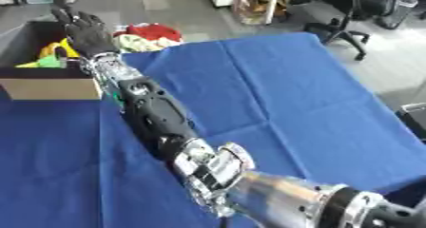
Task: Pick up objects on the table and place them in the box.
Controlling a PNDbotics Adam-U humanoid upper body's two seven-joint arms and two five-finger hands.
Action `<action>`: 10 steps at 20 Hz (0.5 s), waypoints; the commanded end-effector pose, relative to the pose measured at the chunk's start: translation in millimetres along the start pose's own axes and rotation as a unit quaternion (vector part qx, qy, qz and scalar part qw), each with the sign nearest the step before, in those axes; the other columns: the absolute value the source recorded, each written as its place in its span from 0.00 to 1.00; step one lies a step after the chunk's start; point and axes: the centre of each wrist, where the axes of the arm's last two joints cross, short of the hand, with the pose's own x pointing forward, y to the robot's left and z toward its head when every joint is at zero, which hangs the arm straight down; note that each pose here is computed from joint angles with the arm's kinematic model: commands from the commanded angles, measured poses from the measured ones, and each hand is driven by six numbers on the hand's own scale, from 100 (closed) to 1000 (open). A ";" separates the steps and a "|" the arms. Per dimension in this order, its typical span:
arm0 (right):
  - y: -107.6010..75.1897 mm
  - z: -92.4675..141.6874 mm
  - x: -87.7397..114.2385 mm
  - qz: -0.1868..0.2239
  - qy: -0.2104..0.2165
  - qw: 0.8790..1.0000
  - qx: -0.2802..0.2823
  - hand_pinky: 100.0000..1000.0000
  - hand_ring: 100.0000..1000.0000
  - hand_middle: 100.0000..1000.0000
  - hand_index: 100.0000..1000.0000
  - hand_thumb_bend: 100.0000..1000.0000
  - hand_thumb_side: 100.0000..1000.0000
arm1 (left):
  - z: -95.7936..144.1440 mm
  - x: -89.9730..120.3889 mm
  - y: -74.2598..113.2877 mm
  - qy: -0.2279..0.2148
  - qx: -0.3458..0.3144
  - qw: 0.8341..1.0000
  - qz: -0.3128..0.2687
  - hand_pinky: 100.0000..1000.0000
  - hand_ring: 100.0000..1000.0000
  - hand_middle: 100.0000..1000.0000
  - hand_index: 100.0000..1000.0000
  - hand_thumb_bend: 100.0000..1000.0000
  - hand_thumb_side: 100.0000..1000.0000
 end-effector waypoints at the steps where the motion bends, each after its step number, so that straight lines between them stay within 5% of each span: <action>1: -39.0 -12.1 -2.3 -0.063 -0.039 0.996 -0.050 0.86 0.83 0.95 1.00 0.00 0.00 | 0.1 4.8 2.8 -0.009 0.001 1.000 -0.006 0.71 0.59 0.58 0.84 0.00 0.75; 7: -86.1 8.1 -35.3 -0.185 -0.078 0.975 -0.094 0.79 0.75 0.84 0.99 0.00 0.00 | 5.7 0.3 8.5 0.002 0.012 1.000 -0.020 0.71 0.61 0.60 0.84 0.00 0.75; 10: -84.6 42.9 -57.3 -0.252 -0.069 0.962 -0.079 0.78 0.71 0.81 0.97 0.00 0.00 | 8.5 -2.3 11.6 0.007 0.017 0.999 -0.034 0.72 0.62 0.62 0.84 0.00 0.75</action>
